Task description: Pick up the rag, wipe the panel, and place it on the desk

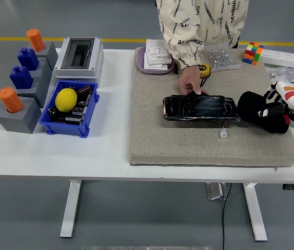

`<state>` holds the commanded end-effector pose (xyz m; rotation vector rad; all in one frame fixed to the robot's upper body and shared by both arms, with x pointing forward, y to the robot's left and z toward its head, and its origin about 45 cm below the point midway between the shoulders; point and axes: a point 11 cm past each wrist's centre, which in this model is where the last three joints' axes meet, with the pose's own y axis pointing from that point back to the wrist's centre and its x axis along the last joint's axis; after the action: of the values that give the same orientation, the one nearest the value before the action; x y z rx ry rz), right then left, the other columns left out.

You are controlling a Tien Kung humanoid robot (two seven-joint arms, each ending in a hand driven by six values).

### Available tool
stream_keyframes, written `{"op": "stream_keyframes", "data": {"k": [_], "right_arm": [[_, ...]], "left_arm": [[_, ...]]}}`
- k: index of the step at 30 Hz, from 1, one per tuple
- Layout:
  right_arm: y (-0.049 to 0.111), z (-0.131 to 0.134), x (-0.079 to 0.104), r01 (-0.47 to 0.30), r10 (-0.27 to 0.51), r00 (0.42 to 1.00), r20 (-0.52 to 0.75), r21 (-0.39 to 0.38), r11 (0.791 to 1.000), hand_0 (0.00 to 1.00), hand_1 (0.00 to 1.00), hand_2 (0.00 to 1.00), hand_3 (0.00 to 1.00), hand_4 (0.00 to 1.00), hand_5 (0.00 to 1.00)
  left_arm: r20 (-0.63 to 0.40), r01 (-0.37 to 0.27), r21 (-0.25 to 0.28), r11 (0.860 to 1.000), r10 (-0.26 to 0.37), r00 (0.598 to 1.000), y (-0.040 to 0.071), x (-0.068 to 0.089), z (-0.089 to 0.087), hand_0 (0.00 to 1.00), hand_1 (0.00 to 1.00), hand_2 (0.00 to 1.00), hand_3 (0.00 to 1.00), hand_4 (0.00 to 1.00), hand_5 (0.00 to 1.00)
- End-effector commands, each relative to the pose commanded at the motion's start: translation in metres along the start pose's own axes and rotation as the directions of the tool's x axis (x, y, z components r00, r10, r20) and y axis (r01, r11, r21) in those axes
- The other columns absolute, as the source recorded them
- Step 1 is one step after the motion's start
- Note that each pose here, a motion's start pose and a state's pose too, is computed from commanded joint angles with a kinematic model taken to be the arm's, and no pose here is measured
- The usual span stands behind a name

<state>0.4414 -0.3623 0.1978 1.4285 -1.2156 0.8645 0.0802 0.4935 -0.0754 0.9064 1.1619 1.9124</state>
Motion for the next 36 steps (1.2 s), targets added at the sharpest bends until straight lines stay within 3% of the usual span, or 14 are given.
{"op": "stream_keyframes", "data": {"k": [11,36], "right_arm": [[0.0013,0.0017,-0.0003,0.011,-0.011,1.0,-0.004,0.001,1.0,0.664,0.626,0.72,0.712,0.998,0.438],[0.0003,0.0016,0.0036,0.007,-0.007,1.0,0.002,-0.002,1.0,0.674,0.635,0.723,0.716,0.998,0.46]], "left_arm": [[0.004,-0.005,0.006,1.0,0.005,1.0,0.0002,0.0025,-0.0027,0.724,0.716,0.767,0.628,0.695,0.583],[0.004,-0.002,0.001,1.0,0.002,1.0,0.0001,0.0009,-0.0003,0.726,0.717,0.767,0.628,0.695,0.585]]}}
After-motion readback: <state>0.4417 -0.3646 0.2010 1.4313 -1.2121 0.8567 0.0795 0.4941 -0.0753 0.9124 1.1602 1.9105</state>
